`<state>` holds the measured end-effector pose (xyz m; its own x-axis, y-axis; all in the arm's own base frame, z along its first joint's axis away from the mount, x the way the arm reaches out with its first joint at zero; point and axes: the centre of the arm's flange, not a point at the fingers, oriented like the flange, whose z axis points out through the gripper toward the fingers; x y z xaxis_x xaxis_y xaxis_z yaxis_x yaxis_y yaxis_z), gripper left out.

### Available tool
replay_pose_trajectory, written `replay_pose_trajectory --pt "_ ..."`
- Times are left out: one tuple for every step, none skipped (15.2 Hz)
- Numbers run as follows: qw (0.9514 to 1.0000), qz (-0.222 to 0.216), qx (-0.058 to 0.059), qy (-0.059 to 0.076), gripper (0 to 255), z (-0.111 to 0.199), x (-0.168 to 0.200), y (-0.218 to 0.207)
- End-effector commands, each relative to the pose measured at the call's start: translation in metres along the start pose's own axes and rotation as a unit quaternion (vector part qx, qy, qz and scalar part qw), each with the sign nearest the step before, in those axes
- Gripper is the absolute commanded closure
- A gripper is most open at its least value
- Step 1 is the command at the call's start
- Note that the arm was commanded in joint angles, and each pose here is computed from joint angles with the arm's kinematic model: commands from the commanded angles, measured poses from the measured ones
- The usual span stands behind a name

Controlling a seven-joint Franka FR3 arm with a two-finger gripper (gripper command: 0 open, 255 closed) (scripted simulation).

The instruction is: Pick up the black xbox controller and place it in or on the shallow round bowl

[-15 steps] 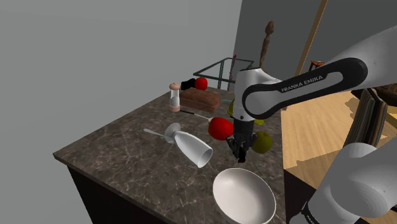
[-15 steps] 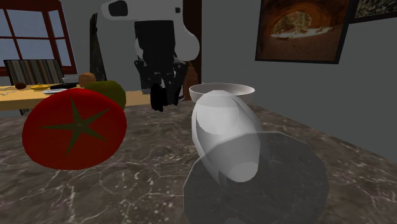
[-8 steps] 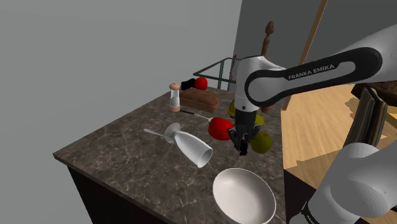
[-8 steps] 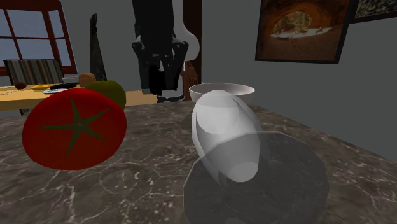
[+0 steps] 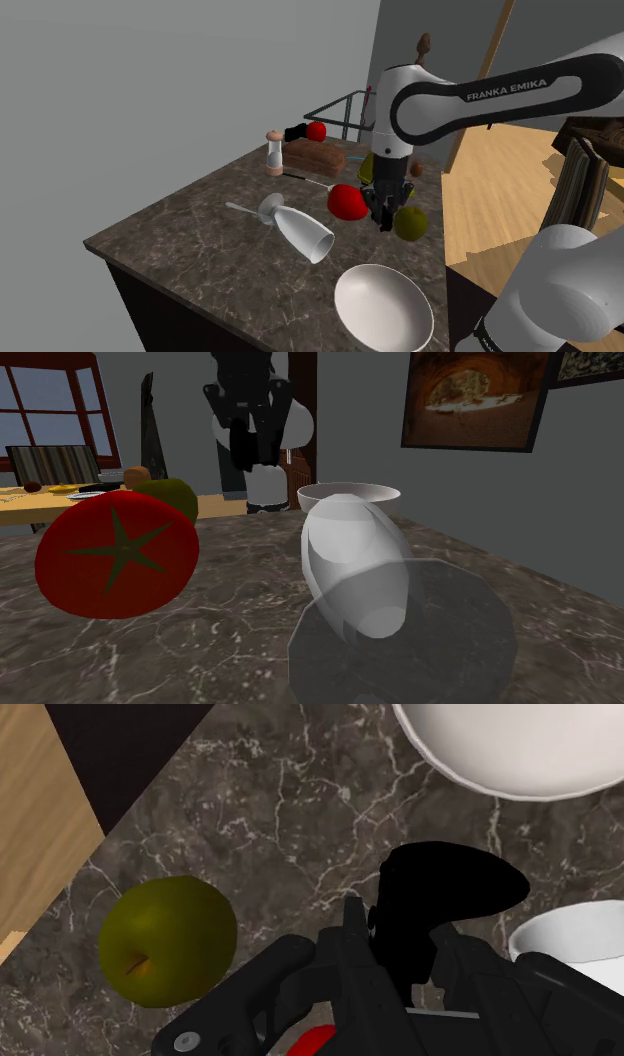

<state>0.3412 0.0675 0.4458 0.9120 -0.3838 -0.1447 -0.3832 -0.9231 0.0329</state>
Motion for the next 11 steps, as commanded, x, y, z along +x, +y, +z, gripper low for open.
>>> replay_pose_trajectory --pt "1.0 0.0 0.0 0.0 255 -0.01 -0.001 0.001" --pt "1.0 0.0 0.0 0.0 255 -0.015 -0.002 0.001" --pt "1.0 0.0 0.0 0.0 255 -0.018 -0.003 0.001" --pt "1.0 0.0 0.0 0.0 255 -0.016 -0.014 -0.005" --pt "1.0 0.0 0.0 0.0 255 -0.014 -0.026 -0.01" --pt "1.0 0.0 0.0 0.0 255 -0.013 -0.038 -0.016" --pt "1.0 0.0 0.0 0.0 255 -0.011 -0.05 -0.021" --pt "1.0 0.0 0.0 0.0 255 -0.009 -0.062 -0.027" --pt "1.0 0.0 0.0 0.0 255 -0.007 -0.074 -0.032" --pt "1.0 0.0 0.0 0.0 255 -0.006 -0.086 -0.038" --pt "1.0 0.0 0.0 0.0 255 -0.004 -0.097 -0.043"
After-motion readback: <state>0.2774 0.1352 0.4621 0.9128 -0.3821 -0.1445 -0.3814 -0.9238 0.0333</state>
